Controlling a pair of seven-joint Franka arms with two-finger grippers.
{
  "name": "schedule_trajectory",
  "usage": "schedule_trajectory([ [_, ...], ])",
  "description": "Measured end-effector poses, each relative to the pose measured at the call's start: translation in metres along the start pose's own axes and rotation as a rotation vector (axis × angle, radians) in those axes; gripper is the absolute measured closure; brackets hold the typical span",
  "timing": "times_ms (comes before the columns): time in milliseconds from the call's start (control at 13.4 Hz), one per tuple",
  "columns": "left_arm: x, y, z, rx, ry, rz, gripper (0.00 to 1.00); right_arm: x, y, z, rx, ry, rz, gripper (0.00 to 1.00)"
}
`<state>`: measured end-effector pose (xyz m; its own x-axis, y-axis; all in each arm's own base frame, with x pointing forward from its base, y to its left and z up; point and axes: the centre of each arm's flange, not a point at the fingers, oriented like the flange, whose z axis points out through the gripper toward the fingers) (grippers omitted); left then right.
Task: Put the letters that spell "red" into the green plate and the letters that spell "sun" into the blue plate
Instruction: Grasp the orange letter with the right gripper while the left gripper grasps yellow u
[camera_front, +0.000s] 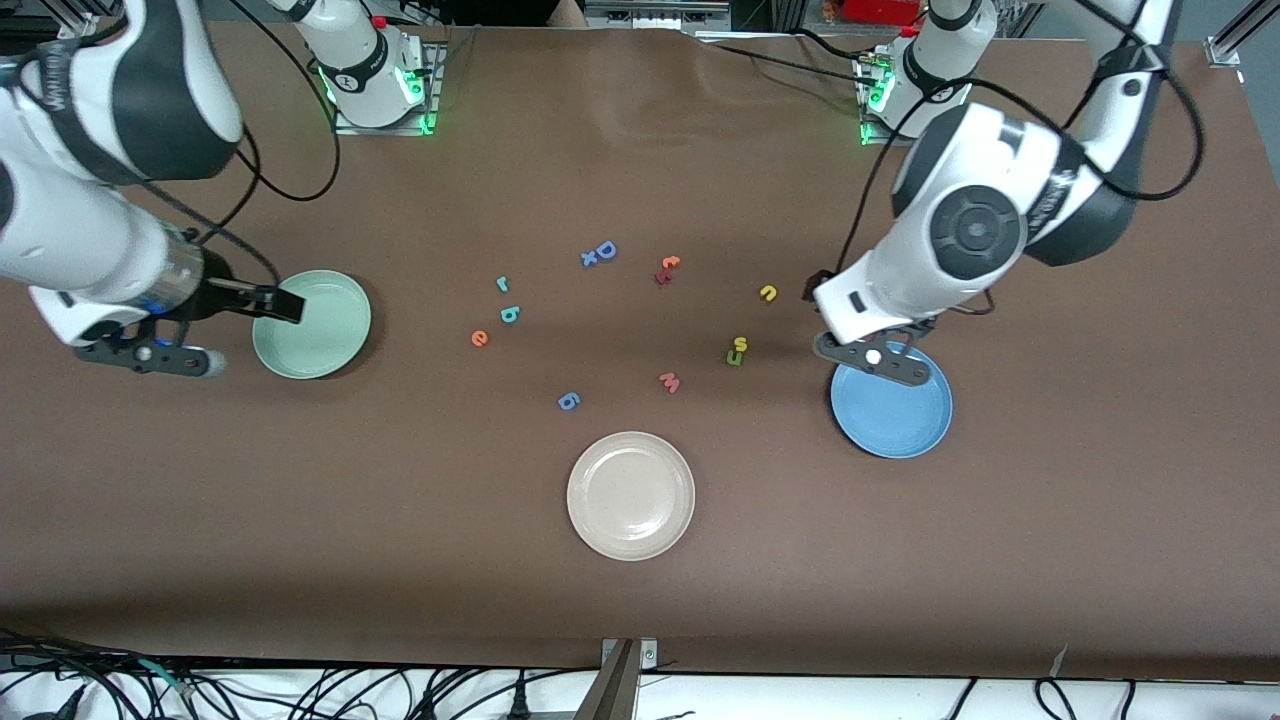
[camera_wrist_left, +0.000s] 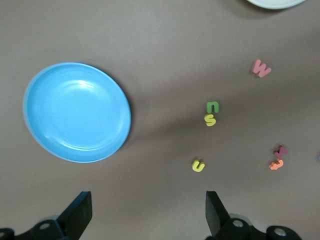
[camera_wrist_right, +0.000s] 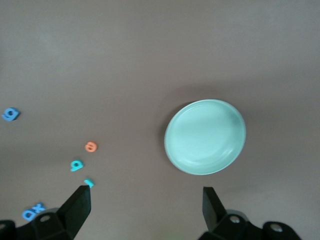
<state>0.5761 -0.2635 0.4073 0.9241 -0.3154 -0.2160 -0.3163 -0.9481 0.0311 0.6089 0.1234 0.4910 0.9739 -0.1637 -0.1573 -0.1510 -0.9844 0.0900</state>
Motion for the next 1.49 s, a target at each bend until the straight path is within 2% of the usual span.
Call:
schedule_trajectory([
  [224, -0.012, 0.029, 0.05, -0.003, 0.015, 0.025, 0.0, -0.003, -0.055, 0.033, 0.024, -0.015, 0.051, 0.01],
  [523, -0.047, 0.065, 0.116, -0.01, 0.082, 0.061, 0.0, 0.01, -0.072, 0.119, 0.054, -0.018, 0.076, 0.01],
  [672, -0.065, 0.07, 0.155, -0.017, 0.122, 0.075, 0.0, 0.005, -0.079, 0.17, 0.063, -0.008, 0.091, 0.01],
  [747, -0.072, 0.068, 0.17, -0.015, 0.117, 0.077, 0.0, -0.001, -0.086, 0.192, 0.07, -0.003, 0.103, 0.01],
  [1046, -0.085, 0.069, 0.191, -0.008, 0.09, 0.086, 0.0, -0.02, -0.124, 0.244, 0.101, -0.006, 0.146, 0.01],
  [1494, -0.081, 0.074, 0.221, -0.004, 0.119, 0.125, 0.0, -0.022, -0.132, 0.285, 0.091, -0.046, 0.149, 0.03],
])
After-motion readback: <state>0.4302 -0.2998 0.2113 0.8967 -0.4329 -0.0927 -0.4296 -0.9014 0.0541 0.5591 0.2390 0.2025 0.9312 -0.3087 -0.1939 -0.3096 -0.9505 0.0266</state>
